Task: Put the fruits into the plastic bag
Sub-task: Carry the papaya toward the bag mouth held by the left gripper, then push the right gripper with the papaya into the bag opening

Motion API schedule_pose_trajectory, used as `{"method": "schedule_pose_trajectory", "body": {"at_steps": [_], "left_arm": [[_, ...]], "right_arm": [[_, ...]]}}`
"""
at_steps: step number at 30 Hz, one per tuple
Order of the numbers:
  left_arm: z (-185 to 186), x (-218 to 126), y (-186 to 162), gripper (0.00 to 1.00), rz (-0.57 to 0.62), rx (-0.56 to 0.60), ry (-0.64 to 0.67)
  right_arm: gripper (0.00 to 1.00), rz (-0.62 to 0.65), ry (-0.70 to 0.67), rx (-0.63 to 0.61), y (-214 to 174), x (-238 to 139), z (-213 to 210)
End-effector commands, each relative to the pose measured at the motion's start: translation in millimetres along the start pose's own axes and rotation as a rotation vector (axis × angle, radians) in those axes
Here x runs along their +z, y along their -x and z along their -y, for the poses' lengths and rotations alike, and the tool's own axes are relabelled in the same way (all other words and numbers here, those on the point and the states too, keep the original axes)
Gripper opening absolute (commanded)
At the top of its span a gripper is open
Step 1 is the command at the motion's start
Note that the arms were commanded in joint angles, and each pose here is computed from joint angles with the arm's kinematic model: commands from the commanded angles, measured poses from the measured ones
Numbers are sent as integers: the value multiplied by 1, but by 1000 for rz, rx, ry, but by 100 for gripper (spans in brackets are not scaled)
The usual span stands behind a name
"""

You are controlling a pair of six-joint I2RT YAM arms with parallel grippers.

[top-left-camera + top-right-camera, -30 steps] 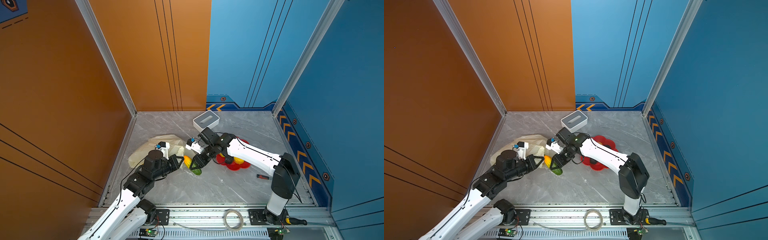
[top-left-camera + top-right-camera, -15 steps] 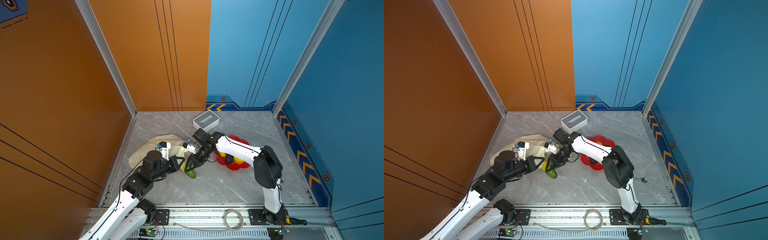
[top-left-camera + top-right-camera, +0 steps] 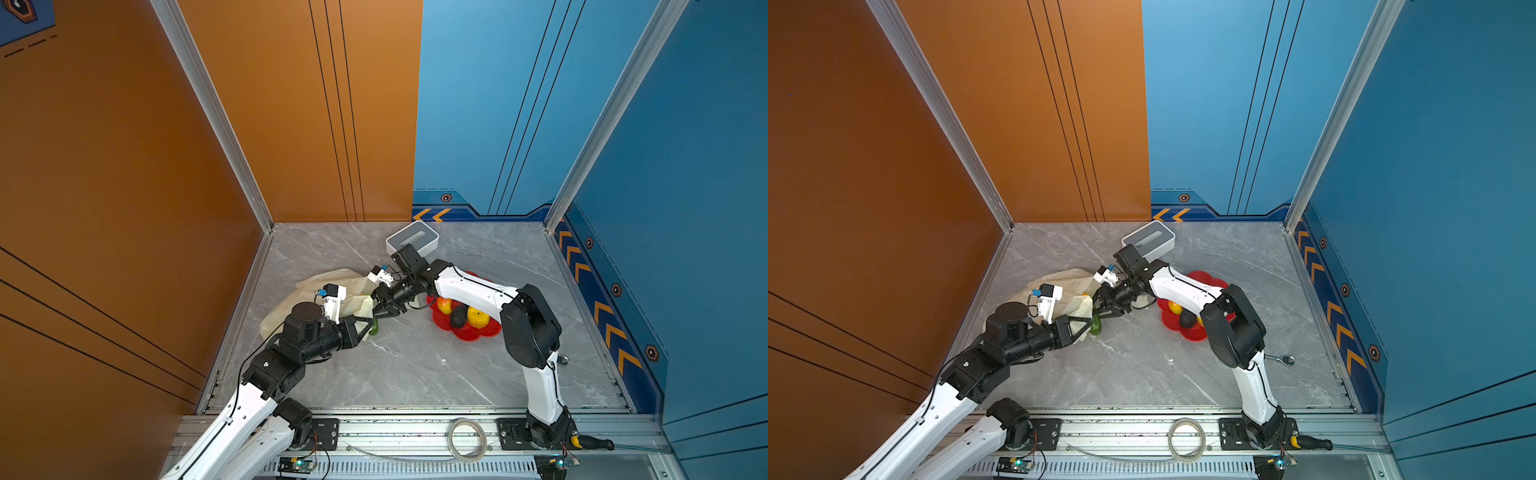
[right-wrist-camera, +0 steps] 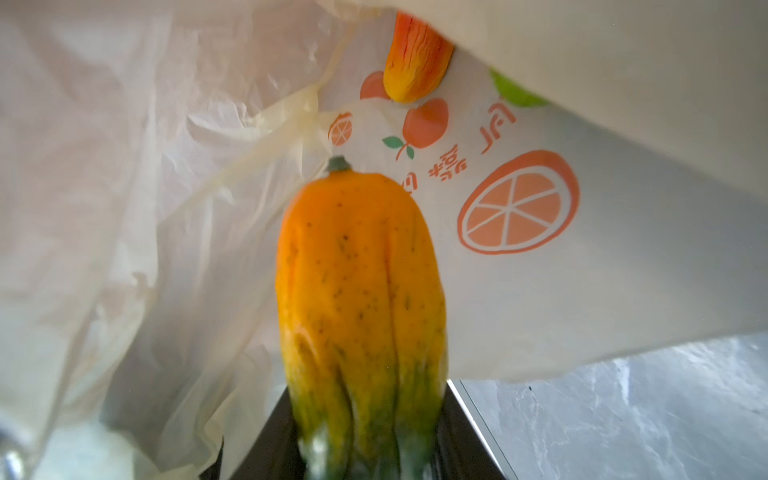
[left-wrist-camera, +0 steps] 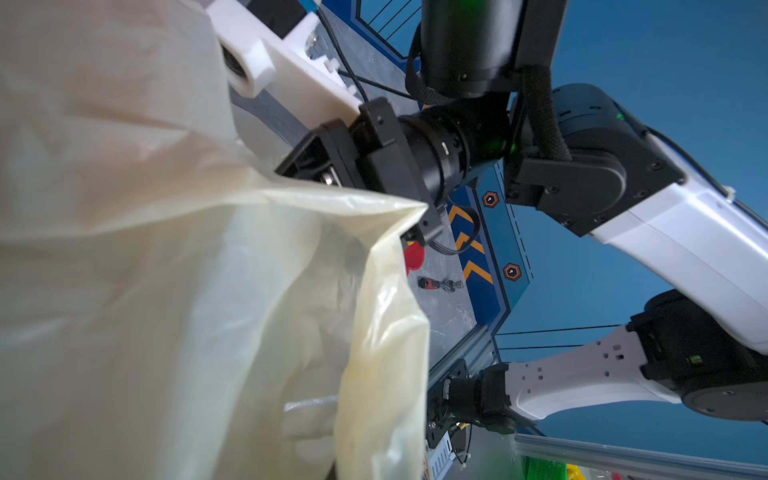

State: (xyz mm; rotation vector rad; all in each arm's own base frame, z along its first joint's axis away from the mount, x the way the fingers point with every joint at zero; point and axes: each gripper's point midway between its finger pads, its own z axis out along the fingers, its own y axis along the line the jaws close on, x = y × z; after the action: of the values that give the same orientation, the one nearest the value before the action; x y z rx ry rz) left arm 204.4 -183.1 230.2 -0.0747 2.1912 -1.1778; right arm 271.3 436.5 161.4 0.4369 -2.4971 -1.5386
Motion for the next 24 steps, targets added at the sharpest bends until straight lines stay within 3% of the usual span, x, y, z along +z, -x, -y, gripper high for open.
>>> {"method": "schedule_pose_trajectory", "body": {"at_steps": [1,6,13,19,24], "left_arm": [[6,0,-8,0,-37,32,-41],[3,6,-18,0,-64,36,-44],[-4,15,-22,0,-58,28,-22],[-8,21,-10,0,28,-25,-35],[-12,24,-6,0,68,-56,-48]], "right_arm": [[17,97,8,98,26,-2,2],[17,223,-134,210,43,8,38],[18,372,-172,258,56,24,34],[18,392,-112,290,38,55,29],[19,434,-55,332,31,51,24]]}}
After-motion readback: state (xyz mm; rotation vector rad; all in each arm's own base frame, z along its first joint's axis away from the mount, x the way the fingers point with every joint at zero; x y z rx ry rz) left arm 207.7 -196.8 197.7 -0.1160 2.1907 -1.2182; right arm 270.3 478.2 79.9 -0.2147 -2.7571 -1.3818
